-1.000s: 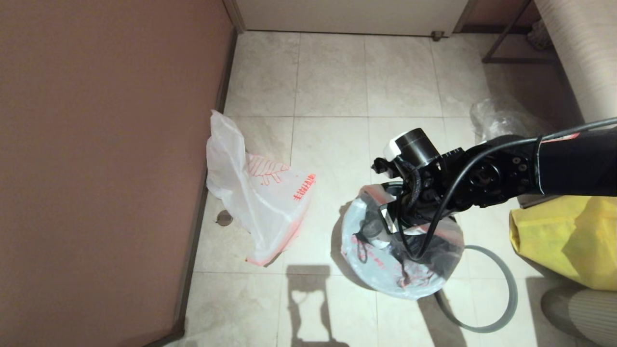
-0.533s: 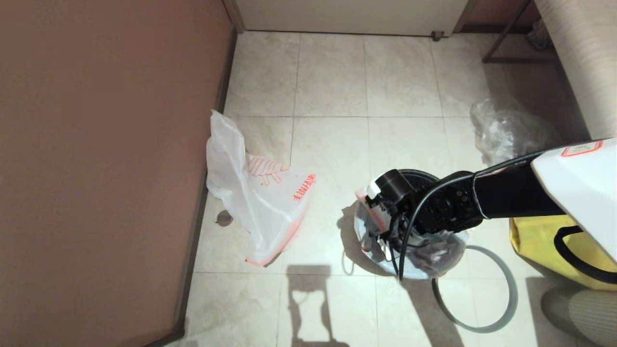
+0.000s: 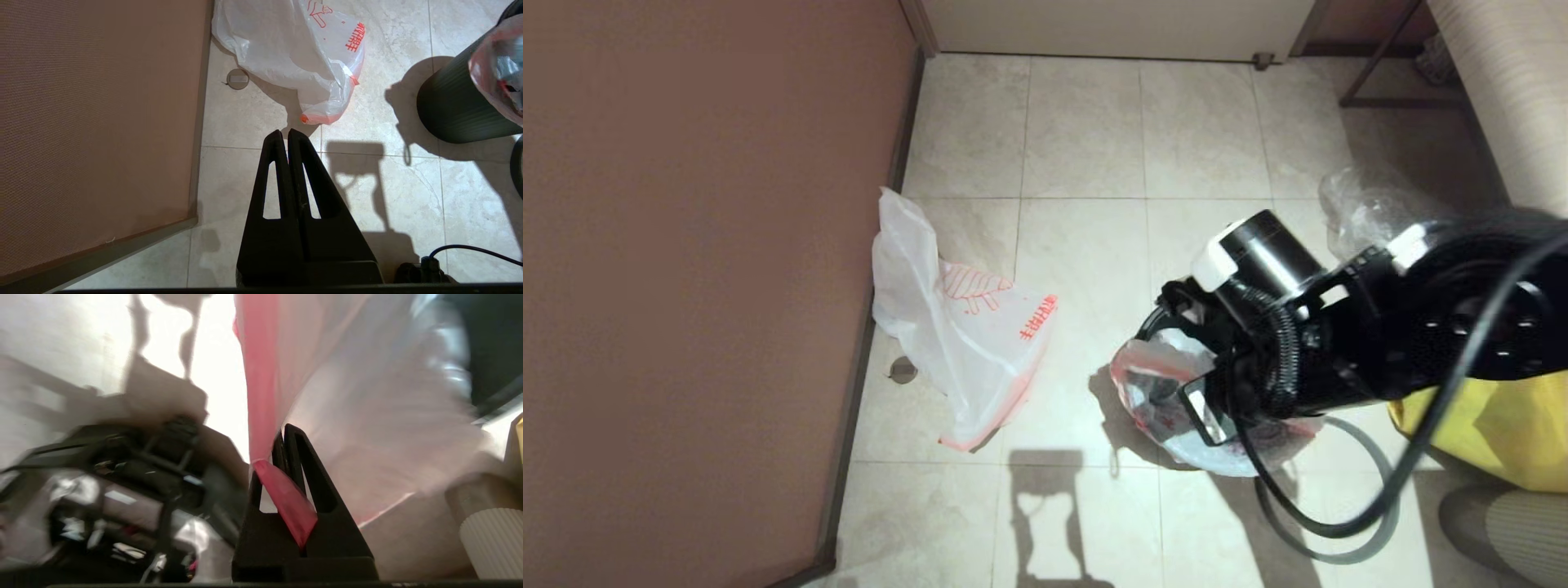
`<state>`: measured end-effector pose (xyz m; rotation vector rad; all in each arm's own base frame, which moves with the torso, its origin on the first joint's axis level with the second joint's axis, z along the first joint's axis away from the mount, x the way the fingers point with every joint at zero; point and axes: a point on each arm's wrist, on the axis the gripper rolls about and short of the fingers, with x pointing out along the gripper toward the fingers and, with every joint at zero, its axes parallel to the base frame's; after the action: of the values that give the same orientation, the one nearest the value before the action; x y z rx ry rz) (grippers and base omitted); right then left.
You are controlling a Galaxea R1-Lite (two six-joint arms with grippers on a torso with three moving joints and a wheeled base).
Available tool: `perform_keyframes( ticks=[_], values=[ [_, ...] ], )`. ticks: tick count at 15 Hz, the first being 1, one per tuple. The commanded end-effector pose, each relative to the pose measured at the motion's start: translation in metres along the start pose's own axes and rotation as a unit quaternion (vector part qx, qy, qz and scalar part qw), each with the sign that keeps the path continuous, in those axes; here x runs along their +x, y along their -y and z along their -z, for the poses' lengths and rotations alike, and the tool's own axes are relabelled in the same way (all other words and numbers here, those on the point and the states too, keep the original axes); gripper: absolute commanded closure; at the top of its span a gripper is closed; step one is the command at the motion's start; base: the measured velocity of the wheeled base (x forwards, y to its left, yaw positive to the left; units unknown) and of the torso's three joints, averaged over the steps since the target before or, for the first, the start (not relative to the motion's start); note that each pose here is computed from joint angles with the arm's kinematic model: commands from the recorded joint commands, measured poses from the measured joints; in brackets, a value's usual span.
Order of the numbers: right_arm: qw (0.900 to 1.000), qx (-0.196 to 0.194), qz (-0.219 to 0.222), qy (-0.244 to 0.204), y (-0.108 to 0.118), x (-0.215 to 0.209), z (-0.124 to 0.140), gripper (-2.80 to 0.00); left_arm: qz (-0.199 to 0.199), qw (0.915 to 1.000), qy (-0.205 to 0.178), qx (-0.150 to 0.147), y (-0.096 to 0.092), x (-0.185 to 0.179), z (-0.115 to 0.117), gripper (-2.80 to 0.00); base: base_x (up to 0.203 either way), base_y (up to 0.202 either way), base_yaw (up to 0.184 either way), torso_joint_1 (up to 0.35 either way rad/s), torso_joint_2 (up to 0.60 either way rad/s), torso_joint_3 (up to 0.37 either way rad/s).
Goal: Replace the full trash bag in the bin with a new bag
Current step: Place the trash bag on the floor
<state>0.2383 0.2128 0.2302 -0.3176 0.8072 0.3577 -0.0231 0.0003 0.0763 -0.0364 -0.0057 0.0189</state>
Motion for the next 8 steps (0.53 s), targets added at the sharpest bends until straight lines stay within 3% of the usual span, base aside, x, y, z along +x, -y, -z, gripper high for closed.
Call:
perform_keyframes(
  ticks=[1,6,8],
  values=[
    [0.997,0.011,-0.023,0.071,0.013,-0.076,0.008,0.00,-0.001,1.0000,0.000,0.000,0.000,0.000,0.000,0.00,0.000,0.000,0.000,0.000,0.00,0.000],
    [0.987,0.049,-0.033,0.149,0.052,-0.163,0.041,0.00,-0.001,1.0000,0.000,0.000,0.000,0.000,0.000,0.00,0.000,0.000,0.000,0.000,0.00,0.000],
    [0.977,0.074,-0.038,0.198,0.060,-0.178,0.038,0.00,-0.001,1.0000,0.000,0.000,0.000,0.000,0.000,0.00,0.000,0.000,0.000,0.000,0.00,0.000]
  ],
)
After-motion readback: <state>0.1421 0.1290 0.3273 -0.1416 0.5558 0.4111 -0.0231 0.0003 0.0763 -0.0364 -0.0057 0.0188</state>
